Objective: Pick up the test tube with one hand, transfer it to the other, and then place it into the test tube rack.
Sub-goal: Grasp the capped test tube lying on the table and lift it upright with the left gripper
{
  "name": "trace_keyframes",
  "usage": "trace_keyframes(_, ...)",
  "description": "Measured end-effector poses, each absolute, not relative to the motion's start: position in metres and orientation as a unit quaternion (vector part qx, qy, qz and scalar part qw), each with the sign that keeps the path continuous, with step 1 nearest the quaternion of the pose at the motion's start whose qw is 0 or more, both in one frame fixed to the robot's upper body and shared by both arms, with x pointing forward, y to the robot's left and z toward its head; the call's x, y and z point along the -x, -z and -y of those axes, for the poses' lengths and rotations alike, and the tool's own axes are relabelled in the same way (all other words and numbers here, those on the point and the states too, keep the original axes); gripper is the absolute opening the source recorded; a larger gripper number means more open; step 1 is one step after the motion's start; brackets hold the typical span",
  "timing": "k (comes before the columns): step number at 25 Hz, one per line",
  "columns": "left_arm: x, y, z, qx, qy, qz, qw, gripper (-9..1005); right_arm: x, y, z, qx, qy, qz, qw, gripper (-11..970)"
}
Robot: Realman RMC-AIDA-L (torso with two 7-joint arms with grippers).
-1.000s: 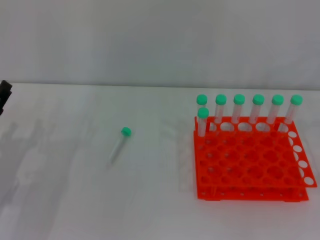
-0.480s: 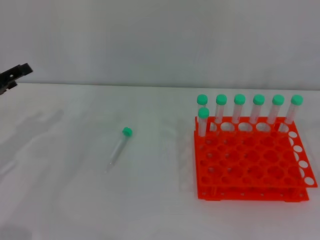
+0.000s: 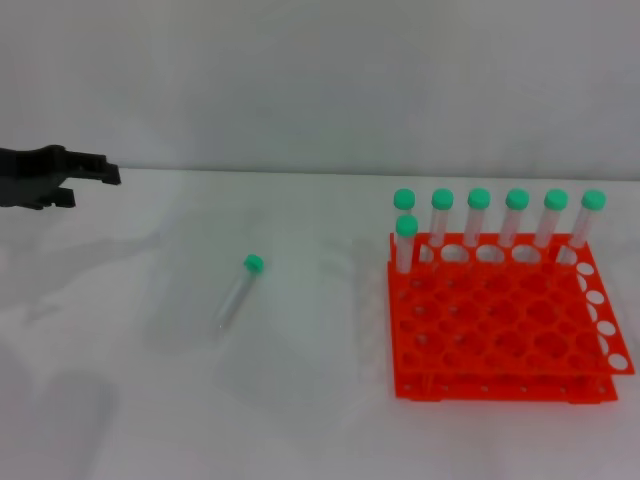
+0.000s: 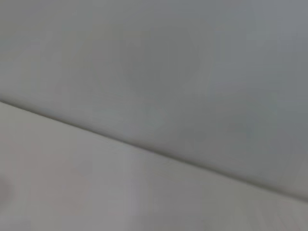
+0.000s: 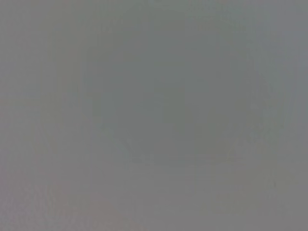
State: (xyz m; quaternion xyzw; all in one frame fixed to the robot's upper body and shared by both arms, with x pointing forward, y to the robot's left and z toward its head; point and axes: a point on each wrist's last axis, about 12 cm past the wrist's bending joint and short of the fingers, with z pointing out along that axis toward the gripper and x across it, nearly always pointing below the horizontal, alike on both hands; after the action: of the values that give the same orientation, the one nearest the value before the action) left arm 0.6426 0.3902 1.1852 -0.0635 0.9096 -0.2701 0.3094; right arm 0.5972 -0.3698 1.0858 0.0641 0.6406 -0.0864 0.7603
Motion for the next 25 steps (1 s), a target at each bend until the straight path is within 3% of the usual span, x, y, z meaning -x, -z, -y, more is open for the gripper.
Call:
trace_keyframes(8, -0.666, -1.203, -0.353, 0.009, 0.221, -0.944, 0.245, 843, -0.602, -1.088, 0.364, -0.063, 0.08, -0.64, 0.761, 842)
trace_keyframes(25, -0.682, -1.182, -0.27, -0.074, 0.156, -0.975, 0.144, 842, -0.612, -1.089, 0.352, -0.054, 0.058, -0.649, 0.756, 842)
